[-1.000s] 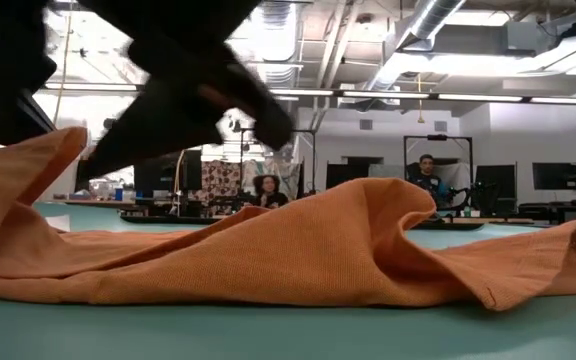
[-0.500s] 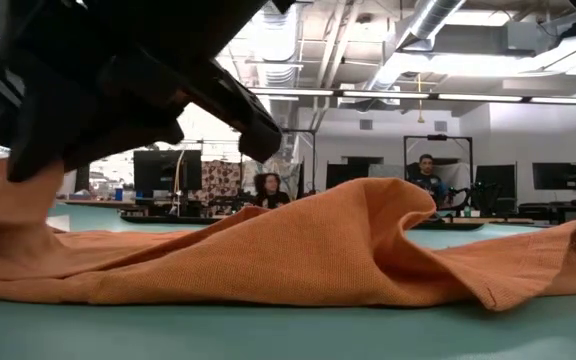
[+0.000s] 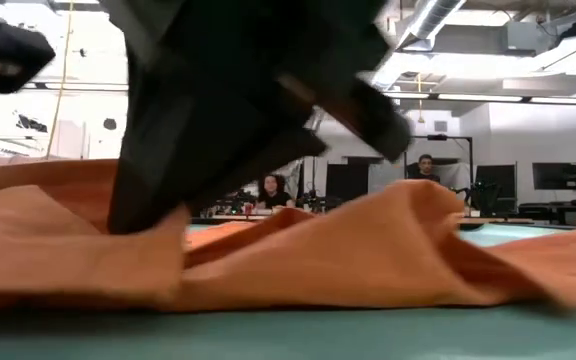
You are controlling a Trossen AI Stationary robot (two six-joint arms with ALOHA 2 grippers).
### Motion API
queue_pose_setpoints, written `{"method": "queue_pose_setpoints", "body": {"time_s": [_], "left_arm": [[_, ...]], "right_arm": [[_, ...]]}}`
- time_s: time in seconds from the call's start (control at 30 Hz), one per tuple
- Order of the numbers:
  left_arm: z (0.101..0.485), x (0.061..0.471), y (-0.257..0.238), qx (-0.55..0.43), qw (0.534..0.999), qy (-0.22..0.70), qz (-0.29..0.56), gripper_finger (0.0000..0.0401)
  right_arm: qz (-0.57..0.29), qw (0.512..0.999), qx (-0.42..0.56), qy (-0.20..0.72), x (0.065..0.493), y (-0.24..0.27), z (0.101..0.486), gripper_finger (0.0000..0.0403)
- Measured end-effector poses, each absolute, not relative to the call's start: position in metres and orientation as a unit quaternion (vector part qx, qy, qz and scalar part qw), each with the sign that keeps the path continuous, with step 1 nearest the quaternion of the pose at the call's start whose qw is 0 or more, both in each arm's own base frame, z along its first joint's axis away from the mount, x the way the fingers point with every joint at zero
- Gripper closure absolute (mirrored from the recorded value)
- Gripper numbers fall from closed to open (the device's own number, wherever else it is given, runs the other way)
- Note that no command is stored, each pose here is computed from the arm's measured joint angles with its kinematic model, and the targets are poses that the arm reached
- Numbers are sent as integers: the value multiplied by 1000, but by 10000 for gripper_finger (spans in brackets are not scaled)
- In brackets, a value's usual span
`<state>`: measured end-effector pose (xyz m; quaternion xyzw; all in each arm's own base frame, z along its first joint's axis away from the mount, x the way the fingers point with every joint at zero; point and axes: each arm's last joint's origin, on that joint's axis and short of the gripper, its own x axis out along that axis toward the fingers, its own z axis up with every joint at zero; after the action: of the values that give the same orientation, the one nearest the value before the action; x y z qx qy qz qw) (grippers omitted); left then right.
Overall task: Roll towel
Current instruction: Fold the orange towel
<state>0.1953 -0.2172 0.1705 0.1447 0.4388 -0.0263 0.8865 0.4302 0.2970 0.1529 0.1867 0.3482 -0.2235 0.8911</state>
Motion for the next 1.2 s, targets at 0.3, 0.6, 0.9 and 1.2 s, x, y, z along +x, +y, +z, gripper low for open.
{"method": "queue_pose_setpoints", "body": {"time_s": [0.3, 0.6, 0.9, 1.2], "left_arm": [[176, 183, -203, 307, 842, 442, 41, 333], [144, 165, -188, 286, 806, 519, 5, 231], [139, 159, -180, 298, 774, 559, 0, 199], [134, 164, -167, 275, 747, 605, -21, 198]], "right_arm": [[-216, 882, 187, 374, 417, 308, 150, 400], [-218, 867, 179, 412, 399, 320, 147, 400], [-196, 862, 180, 432, 389, 331, 146, 400], [-182, 859, 176, 445, 382, 339, 146, 400]]}}
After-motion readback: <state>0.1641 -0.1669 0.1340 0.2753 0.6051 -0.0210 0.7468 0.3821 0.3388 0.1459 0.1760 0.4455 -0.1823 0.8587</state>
